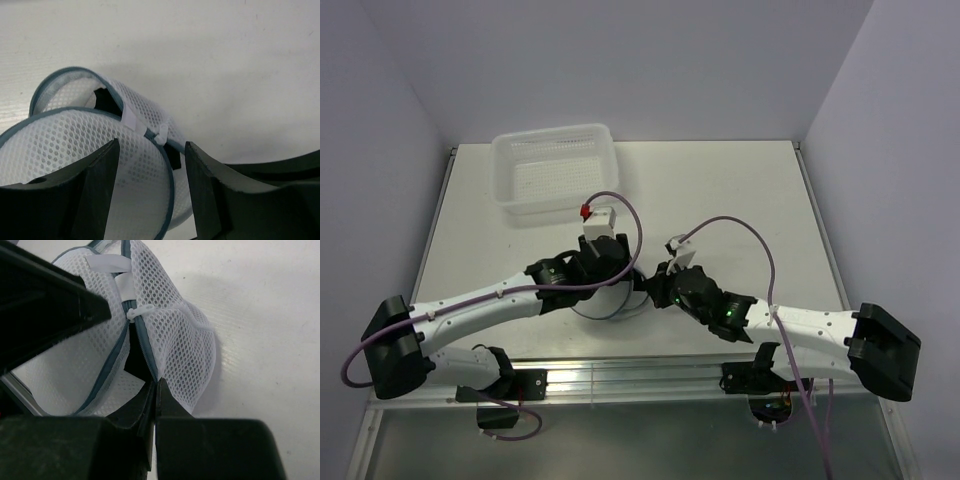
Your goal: Place the bra in the laundry bag and zip it closed
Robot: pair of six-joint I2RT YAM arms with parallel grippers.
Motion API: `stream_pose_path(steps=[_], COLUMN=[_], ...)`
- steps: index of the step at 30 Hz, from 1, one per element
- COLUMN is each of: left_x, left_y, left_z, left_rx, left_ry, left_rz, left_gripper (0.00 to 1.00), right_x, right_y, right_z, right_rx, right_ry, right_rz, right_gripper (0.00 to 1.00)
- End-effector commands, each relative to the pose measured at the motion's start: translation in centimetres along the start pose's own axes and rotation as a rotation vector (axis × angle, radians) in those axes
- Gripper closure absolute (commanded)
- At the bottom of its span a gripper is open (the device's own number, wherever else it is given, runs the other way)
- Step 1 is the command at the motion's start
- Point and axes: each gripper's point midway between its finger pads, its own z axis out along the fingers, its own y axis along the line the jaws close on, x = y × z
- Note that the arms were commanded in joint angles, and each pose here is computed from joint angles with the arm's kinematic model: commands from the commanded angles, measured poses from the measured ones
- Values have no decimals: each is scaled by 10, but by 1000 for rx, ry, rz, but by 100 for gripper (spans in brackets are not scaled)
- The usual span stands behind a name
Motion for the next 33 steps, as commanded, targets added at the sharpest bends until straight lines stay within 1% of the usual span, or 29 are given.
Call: stream_pose_path(steps=[1, 4, 7, 10, 11, 13, 15, 16, 17, 19, 21, 22, 24, 25, 27, 29, 30, 33], left_x=[-32, -28, -21, -12, -7, -11, -15, -15, -10, -4, 8, 11, 16, 13, 9, 3, -4, -13], left_y=[-7, -6, -12, -14, -10, -1, 12, 14, 20, 16, 14, 15, 19, 21, 17, 14, 10, 7], left_z=[2, 16, 24, 25, 23, 15, 9, 7, 6, 7, 12, 15, 23, 25, 29, 29, 27, 19], left_rx=[21, 6, 40, 43, 33, 5, -43, -59, -89, -89, -92, -101, -120, -127, -99, -84, -63, -35], left_ry=[-120, -107, -79, -34, -20, -47, -71, -70, -49, -30, 14, 20, 6, -21, -59, -86, -113, -144], left_rz=[-94, -89, -85, -68, -58, -64, -49, -41, -31, -16, -6, -5, -13, -23, -50, -61, -79, -95], left_gripper=[39, 37, 39, 45, 52, 56, 52, 47, 45, 39, 39, 40, 48, 67, 73, 95, 100, 100], right_x=[-16, -16, -13, -13, -13, -14, -13, -13, -13, -14, -15, -15, -14, -12, -10, -8, -6, 1], right_y=[8, 9, 6, 5, 4, 4, 3, 4, 3, 2, 2, 2, 2, 3, 4, 5, 4, 0], right_z=[-4, -6, -5, -5, -5, -4, -4, -3, -3, -4, -6, -6, -8, -9, -9, -11, -12, -13], right_rx=[-33, -43, -37, -35, -31, -28, -26, -27, -24, -21, -30, -31, -37, -48, -57, -61, -59, -52], right_ry=[-71, -77, -78, -86, -85, -88, -91, -91, -91, -100, -111, -116, -121, -117, -110, -106, -100, -77], right_rz=[28, 22, 24, 27, 28, 31, 31, 31, 29, 36, 44, 47, 54, 54, 50, 50, 50, 49], right_gripper=[100, 100, 100, 100, 100, 100, 100, 100, 100, 100, 100, 100, 100, 100, 100, 100, 100, 100])
